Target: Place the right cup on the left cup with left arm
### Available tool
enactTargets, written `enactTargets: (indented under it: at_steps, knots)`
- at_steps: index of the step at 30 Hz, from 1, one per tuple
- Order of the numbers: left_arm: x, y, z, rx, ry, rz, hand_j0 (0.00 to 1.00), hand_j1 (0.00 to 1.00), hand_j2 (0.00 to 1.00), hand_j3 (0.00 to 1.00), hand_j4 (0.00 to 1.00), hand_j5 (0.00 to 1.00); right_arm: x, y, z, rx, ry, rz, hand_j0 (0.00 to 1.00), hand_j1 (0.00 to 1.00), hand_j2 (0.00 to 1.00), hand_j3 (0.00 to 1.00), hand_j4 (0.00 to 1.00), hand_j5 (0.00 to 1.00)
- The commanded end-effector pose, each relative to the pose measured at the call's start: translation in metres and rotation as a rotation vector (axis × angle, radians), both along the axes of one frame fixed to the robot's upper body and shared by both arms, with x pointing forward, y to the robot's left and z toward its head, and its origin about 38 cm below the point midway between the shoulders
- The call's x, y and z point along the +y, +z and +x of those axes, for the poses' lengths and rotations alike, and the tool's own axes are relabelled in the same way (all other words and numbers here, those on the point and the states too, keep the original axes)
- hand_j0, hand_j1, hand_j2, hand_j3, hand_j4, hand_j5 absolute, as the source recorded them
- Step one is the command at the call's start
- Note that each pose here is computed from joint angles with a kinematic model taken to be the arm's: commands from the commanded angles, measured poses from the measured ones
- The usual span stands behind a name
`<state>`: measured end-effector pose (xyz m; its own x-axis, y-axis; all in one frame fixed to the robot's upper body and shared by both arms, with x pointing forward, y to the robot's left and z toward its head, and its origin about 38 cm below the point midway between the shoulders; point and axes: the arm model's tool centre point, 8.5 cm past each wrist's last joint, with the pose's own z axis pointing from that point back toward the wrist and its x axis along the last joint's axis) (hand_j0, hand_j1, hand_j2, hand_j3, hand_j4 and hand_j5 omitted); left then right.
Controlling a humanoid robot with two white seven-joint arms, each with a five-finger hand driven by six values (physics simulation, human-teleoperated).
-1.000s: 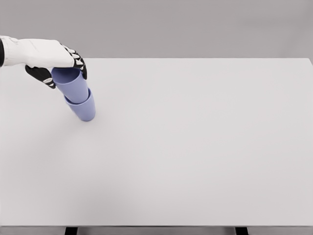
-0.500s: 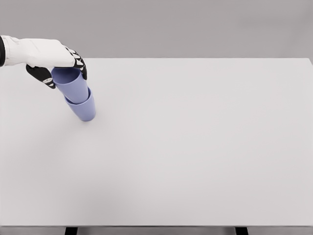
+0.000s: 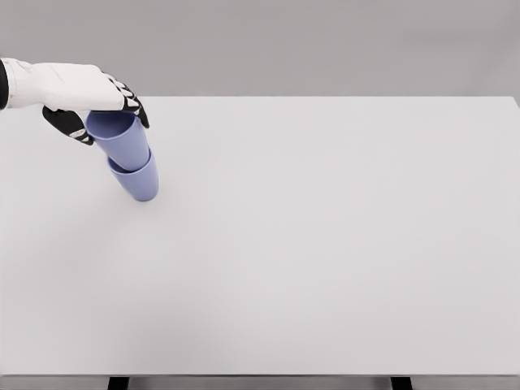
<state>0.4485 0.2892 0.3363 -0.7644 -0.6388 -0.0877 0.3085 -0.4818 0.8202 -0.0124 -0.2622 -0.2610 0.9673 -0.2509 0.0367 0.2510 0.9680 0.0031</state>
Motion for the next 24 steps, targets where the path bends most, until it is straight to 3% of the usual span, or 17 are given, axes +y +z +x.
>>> enactTargets:
  at_steps: [1, 15, 19, 22, 24]
  knots:
    - [0.0, 0.0, 0.0, -0.001, 0.003, -0.002, 0.84, 0.84, 0.84, 0.84, 0.84, 0.84, 0.0, 0.0, 0.0, -0.001, -0.001, 0.0, 1.0, 1.0, 1.0, 1.0, 1.0, 1.0]
    - [0.002, 0.0, 0.0, 0.001, 0.006, -0.001, 0.92, 0.92, 0.92, 0.92, 0.92, 0.92, 0.0, 0.0, 0.0, -0.001, 0.0, 0.0, 1.0, 1.0, 1.0, 1.0, 1.0, 1.0]
    - [0.001, 0.007, -0.002, -0.01, -0.002, -0.016, 1.0, 1.0, 1.0, 1.0, 1.0, 1.0, 0.0, 0.0, 0.0, 0.001, 0.0, 0.0, 1.0, 1.0, 1.0, 1.0, 1.0, 1.0]
    - [-0.003, 0.027, -0.007, -0.059, -0.031, -0.044, 1.0, 1.0, 1.0, 1.0, 1.0, 1.0, 0.0, 0.0, 0.0, -0.001, 0.0, 0.0, 1.0, 1.0, 1.0, 1.0, 1.0, 1.0]
    - [0.008, 0.056, -0.028, -0.128, -0.099, -0.056, 1.0, 1.0, 1.0, 1.0, 1.0, 1.0, 0.0, 0.0, 0.0, 0.001, 0.0, 0.0, 1.0, 1.0, 1.0, 1.0, 1.0, 1.0]
